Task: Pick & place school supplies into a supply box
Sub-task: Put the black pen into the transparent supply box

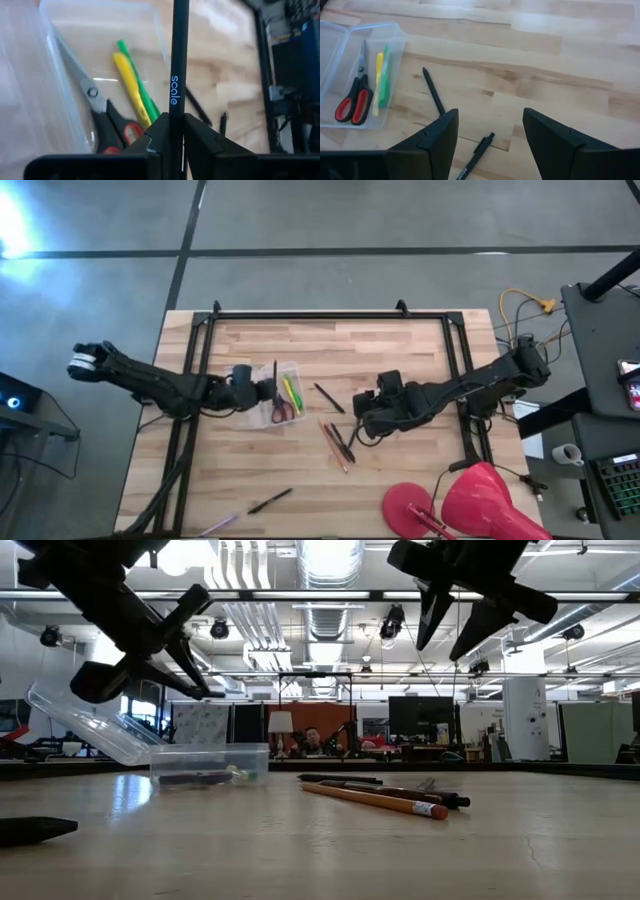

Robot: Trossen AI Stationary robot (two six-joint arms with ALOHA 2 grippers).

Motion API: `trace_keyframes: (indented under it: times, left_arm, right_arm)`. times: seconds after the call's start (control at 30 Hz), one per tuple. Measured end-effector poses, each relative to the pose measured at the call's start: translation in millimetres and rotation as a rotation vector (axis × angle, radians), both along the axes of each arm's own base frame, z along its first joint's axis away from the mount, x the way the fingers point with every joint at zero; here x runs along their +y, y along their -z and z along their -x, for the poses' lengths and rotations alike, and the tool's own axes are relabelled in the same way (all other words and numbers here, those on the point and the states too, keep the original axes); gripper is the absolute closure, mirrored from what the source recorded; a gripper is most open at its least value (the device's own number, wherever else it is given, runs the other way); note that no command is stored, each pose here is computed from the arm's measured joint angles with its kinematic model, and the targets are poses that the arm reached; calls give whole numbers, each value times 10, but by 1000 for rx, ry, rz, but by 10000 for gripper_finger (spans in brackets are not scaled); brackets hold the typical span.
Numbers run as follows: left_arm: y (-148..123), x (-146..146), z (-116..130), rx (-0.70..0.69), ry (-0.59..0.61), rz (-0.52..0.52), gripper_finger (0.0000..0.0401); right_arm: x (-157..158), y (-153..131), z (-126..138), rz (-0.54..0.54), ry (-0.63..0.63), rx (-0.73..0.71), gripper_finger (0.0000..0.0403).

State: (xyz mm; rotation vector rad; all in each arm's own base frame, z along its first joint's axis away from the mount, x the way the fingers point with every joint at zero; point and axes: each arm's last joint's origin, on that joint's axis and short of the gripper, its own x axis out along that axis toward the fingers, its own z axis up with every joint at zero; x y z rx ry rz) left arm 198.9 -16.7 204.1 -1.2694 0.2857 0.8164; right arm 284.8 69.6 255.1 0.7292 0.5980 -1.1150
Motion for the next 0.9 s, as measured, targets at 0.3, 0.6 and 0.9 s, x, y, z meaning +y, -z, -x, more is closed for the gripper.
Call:
trace_keyframes:
  times: [0.3, 0.6, 0.9]
  left_arm:
    - [-144, -20, -67, -28, 30, 3, 304]
    - [-902, -157, -186, -66, 301, -312, 291]
    - [-1497, -358, 72, 153, 522, -427, 291]
  right_arm:
    - [-28, 26, -76, 6, -252, 133, 188]
    - [-314, 242, -424, -98, -502, 115, 188]
    - [-651, 714, -828, -214, -578, 279, 188]
